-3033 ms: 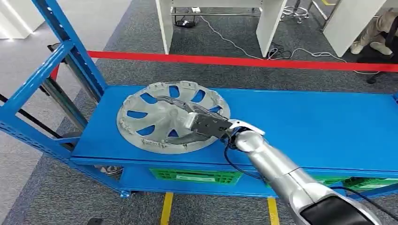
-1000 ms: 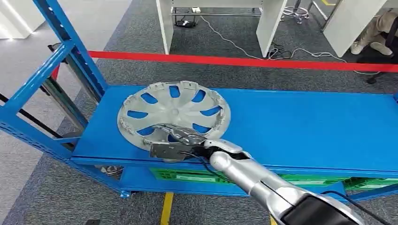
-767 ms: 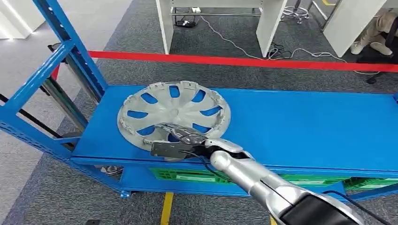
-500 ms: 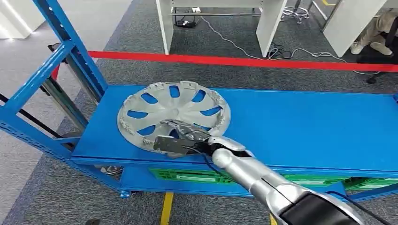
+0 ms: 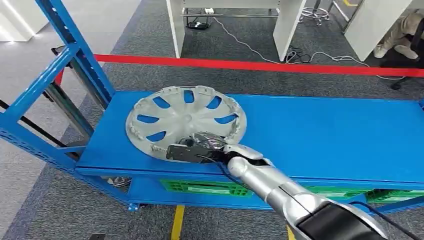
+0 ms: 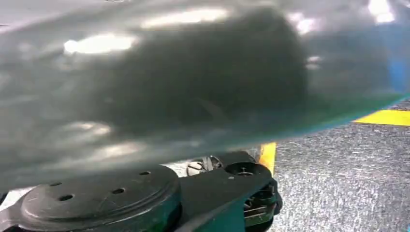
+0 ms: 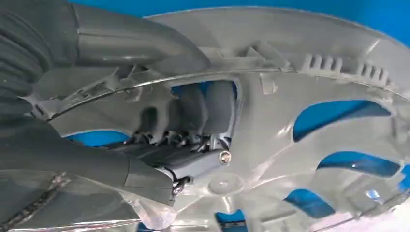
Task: Take the parts from the cabinet and place them on the table.
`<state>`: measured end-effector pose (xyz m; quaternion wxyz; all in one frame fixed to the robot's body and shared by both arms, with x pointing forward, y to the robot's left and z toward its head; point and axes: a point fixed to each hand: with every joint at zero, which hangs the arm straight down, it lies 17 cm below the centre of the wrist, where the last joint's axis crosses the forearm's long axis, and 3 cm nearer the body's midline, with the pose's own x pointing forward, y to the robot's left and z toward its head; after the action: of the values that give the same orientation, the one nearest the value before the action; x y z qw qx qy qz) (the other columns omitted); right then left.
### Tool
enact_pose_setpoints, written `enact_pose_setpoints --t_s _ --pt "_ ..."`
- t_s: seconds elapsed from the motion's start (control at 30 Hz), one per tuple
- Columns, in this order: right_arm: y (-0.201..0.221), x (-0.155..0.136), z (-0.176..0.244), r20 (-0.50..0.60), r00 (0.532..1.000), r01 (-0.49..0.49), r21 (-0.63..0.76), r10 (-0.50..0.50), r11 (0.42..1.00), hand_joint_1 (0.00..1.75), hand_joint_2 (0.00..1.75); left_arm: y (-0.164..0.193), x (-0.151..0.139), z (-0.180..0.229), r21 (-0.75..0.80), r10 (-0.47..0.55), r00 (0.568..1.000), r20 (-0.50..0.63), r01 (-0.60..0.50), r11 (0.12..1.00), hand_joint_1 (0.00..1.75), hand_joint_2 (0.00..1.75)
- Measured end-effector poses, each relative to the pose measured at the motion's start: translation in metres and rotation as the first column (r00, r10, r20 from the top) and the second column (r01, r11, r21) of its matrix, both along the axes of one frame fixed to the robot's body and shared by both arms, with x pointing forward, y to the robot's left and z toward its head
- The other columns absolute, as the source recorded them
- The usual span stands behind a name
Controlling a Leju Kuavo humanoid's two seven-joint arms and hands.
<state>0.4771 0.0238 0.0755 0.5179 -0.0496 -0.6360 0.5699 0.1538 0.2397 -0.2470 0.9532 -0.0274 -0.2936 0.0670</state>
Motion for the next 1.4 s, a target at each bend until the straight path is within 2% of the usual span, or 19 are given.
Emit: enact_pose_setpoints --t_s 0.5,0.67,0.87,1.0,1.23,1.4 --pt "0.006 -0.005 0.003 -0.020 0.999 -0.040 0.028 0.040 0.999 1.75 1.75 0.001 0.000 0.000 -0.004 0.016 1.000 0.004 -0.016 1.000 0.00 0.00" --pt "0.014 -0.012 0.014 -0.100 0.992 -0.065 0.158 0.082 0.985 1.75 1.75 0.002 0.002 0.002 -0.002 0.017 1.000 0.018 -0.017 1.000 0.00 0.00" --pt "0.018 -0.019 0.054 -0.182 0.971 -0.065 0.430 0.157 0.901 1.75 1.75 0.000 0.009 0.007 -0.021 0.026 0.998 0.064 -0.024 0.999 0.00 0.00" --pt "0.015 -0.021 0.070 -0.189 0.966 -0.054 0.513 0.174 0.857 1.75 1.75 0.000 0.013 0.010 -0.029 0.038 0.996 0.085 -0.036 0.999 0.00 0.00" --pt "0.008 -0.034 0.108 -0.197 0.950 -0.045 0.686 0.244 0.726 1.75 1.75 0.001 0.026 0.016 -0.043 0.063 0.990 0.125 -0.058 0.997 0.00 0.00" --pt "-0.002 -0.037 0.121 -0.182 0.952 -0.038 0.730 0.247 0.683 1.75 1.75 0.002 0.032 0.019 -0.054 0.085 0.986 0.145 -0.078 0.996 0.00 0.00"
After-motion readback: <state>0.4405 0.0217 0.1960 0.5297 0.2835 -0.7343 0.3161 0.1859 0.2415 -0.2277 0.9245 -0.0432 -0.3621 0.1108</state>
